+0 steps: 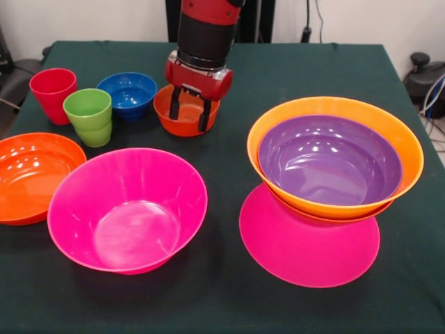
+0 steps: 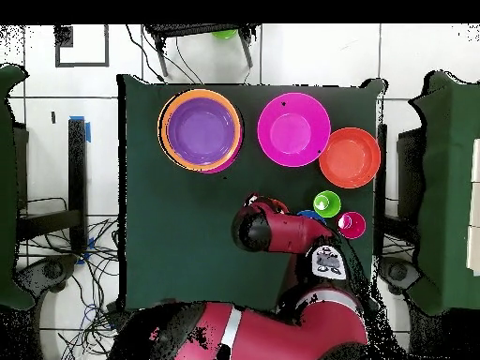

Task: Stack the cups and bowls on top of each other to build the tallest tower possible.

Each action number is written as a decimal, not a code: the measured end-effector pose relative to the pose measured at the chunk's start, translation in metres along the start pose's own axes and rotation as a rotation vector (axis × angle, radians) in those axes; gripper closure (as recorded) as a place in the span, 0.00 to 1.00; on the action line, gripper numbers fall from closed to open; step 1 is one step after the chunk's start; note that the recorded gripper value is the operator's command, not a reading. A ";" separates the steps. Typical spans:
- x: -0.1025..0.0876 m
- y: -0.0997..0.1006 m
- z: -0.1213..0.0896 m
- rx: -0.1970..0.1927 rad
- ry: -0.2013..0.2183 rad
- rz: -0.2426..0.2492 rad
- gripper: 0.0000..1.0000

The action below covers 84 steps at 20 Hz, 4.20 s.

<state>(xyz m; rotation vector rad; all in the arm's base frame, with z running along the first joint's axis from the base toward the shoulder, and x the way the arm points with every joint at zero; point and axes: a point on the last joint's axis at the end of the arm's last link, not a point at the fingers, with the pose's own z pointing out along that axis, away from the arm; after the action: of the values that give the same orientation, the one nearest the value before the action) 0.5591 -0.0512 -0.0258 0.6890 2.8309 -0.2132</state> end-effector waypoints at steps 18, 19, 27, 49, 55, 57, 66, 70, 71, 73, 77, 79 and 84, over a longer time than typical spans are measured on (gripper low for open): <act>-0.021 0.007 -0.031 0.003 -0.017 -0.003 0.00; -0.020 0.008 -0.030 0.003 -0.014 -0.004 0.00; 0.005 0.009 -0.017 0.005 0.040 -0.005 0.00; 0.034 0.013 -0.001 -0.022 0.048 -0.011 0.00; 0.038 0.015 0.004 -0.029 0.046 -0.013 1.00; 0.038 0.014 0.003 -0.029 0.045 -0.011 1.00; 0.036 0.014 -0.001 -0.034 0.043 -0.006 1.00; 0.034 0.016 -0.012 -0.041 0.034 -0.005 1.00; 0.032 0.018 -0.018 -0.047 0.029 -0.004 1.00; 0.030 0.021 -0.026 -0.056 0.026 -0.003 1.00; 0.026 0.034 -0.048 -0.080 0.027 -0.007 1.00; 0.023 0.039 -0.058 -0.088 0.026 -0.009 1.00; 0.015 0.051 -0.084 -0.095 0.026 -0.016 1.00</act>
<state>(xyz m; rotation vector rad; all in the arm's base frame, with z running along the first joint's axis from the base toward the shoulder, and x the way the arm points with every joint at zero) 0.5551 0.0164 0.0475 0.6539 2.8509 -0.0724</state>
